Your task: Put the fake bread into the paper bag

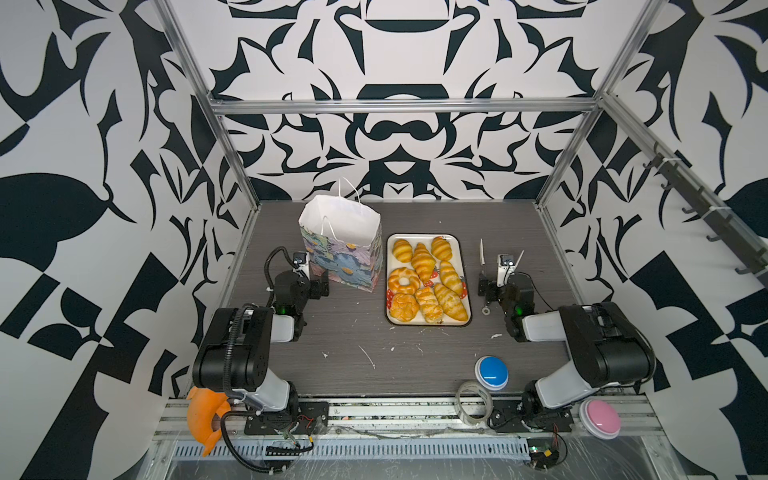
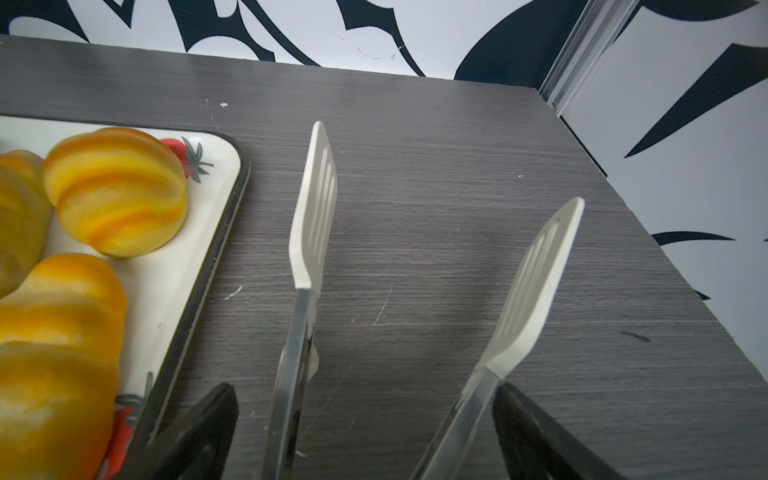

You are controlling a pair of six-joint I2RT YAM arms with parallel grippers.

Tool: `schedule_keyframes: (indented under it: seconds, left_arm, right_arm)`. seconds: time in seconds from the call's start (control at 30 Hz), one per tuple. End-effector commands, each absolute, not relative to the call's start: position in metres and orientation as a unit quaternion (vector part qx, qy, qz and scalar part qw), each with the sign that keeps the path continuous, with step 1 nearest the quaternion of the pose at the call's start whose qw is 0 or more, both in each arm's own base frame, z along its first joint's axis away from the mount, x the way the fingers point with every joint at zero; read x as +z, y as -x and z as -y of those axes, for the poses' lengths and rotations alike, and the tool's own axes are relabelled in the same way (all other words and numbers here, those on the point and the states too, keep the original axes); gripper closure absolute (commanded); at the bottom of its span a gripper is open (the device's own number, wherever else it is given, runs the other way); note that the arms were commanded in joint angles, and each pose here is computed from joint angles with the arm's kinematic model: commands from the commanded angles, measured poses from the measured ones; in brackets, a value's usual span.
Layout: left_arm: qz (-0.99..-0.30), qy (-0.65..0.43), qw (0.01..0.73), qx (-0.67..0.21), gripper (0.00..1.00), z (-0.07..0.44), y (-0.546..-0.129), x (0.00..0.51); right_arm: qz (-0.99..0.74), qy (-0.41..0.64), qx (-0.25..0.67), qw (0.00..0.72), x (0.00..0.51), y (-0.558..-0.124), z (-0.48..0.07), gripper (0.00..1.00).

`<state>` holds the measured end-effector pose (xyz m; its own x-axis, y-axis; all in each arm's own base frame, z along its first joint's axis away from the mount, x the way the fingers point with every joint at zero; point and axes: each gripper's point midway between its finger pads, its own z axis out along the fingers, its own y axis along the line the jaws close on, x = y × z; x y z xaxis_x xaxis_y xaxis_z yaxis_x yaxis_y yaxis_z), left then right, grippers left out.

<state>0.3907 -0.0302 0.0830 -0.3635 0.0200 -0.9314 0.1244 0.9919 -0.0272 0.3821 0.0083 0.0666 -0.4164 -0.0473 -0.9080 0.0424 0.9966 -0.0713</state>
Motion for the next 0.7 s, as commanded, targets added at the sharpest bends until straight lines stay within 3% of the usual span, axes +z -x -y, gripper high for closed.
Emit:
schedule_keyframes:
  seconds: [0.0,0.2,0.3,0.43,0.67]
  left_arm:
    - [-0.812,-0.018,0.583,-0.029,0.01,0.019,-0.389,0.091]
    - [-0.771,0.019,0.636,0.008,0.01,0.007,-0.363,0.125]
    - [-0.778,0.052,0.626,0.015,0.01,0.002,-0.355,0.138]
    - [-0.793,0.1,0.601,0.009,0.01,-0.004,-0.349,0.157]
    - [-0.786,0.222,0.576,-0.024,0.01,-0.02,-0.33,0.189]
  right_arm:
    - [-0.825,-0.049,-0.076,0.558,0.091,-0.386,0.01,0.01]
    - [-0.846,-0.169,-0.145,0.484,0.125,-0.378,0.048,0.04]
    - [-0.831,-0.249,-0.181,0.463,0.152,-0.369,0.068,0.01]
    - [-0.825,-0.315,-0.164,0.439,0.185,-0.366,0.071,0.0]
    - [-0.853,-0.297,-0.077,0.422,0.191,-0.374,0.042,0.0]
